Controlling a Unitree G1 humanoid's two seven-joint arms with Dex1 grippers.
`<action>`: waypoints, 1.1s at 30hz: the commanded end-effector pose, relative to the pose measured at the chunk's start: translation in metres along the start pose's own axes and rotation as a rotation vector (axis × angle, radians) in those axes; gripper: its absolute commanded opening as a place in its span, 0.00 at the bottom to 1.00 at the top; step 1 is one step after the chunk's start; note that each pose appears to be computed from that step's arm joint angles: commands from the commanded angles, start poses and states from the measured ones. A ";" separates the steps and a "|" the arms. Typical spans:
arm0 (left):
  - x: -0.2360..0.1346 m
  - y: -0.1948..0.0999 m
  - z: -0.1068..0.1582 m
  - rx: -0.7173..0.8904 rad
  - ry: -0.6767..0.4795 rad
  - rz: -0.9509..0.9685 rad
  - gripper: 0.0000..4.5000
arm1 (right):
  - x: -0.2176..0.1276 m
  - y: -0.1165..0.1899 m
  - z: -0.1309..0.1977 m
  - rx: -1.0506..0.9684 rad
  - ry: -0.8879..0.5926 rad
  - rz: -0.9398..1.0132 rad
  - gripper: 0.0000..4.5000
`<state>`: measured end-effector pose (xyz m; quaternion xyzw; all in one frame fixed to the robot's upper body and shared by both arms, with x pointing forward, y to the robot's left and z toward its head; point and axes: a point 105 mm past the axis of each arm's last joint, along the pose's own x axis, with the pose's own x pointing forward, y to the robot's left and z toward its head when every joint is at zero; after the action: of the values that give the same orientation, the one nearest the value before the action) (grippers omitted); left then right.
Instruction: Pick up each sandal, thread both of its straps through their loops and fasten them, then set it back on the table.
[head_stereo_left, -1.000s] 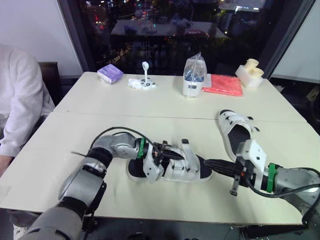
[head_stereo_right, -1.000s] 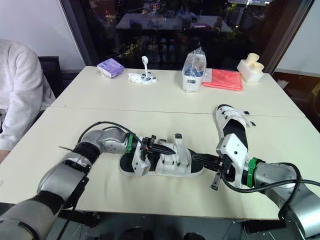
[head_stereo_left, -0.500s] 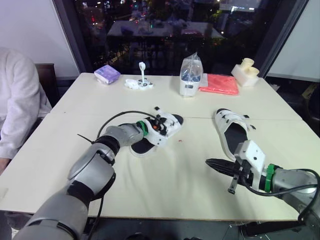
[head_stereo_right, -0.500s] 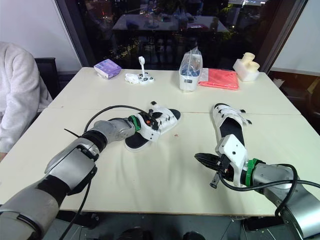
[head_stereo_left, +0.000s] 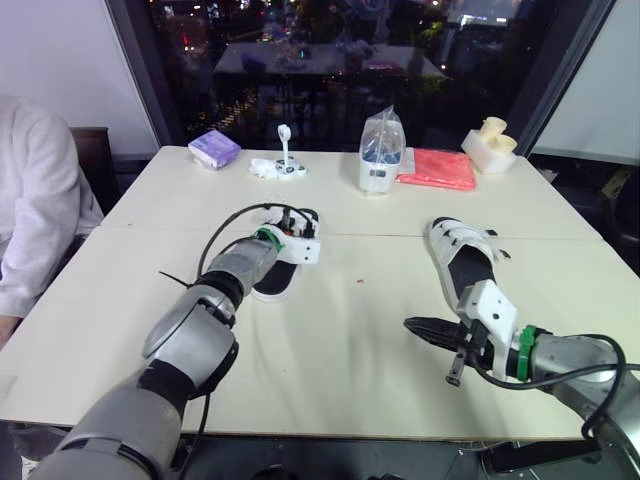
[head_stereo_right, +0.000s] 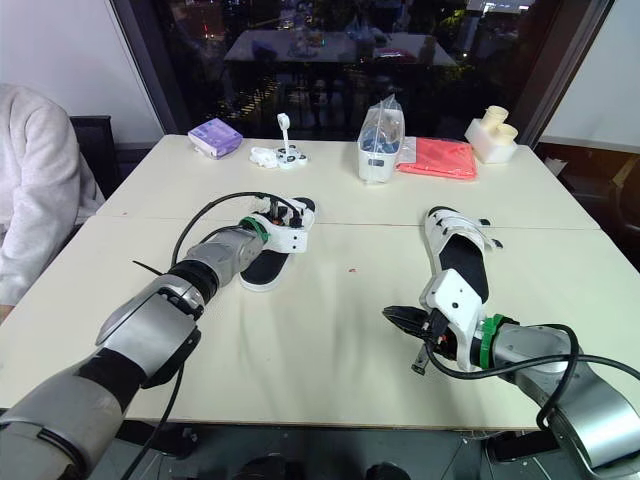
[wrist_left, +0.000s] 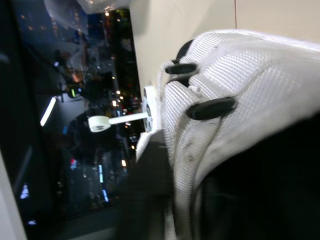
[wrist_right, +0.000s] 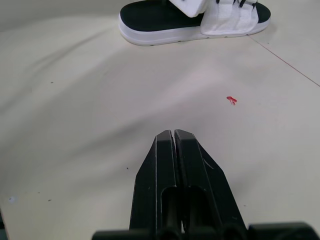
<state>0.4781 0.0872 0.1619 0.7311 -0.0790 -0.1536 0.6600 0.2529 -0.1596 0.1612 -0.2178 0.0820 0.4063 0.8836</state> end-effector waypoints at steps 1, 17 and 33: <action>-0.001 -0.003 -0.006 -0.042 0.014 -0.026 0.60 | -0.001 -0.001 0.007 -0.037 -0.027 -0.012 0.00; -0.022 0.007 -0.004 -0.513 -0.199 -0.151 0.98 | 0.007 0.001 0.005 -0.049 -0.033 0.025 0.00; -0.124 0.038 0.026 -1.388 -0.474 -0.476 0.98 | 0.009 -0.003 0.004 -0.067 -0.032 0.052 0.00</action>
<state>0.3718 0.0943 0.2003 0.1261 0.0526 -0.4391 0.8880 0.2622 -0.1525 0.1559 -0.2292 0.0746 0.4358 0.8672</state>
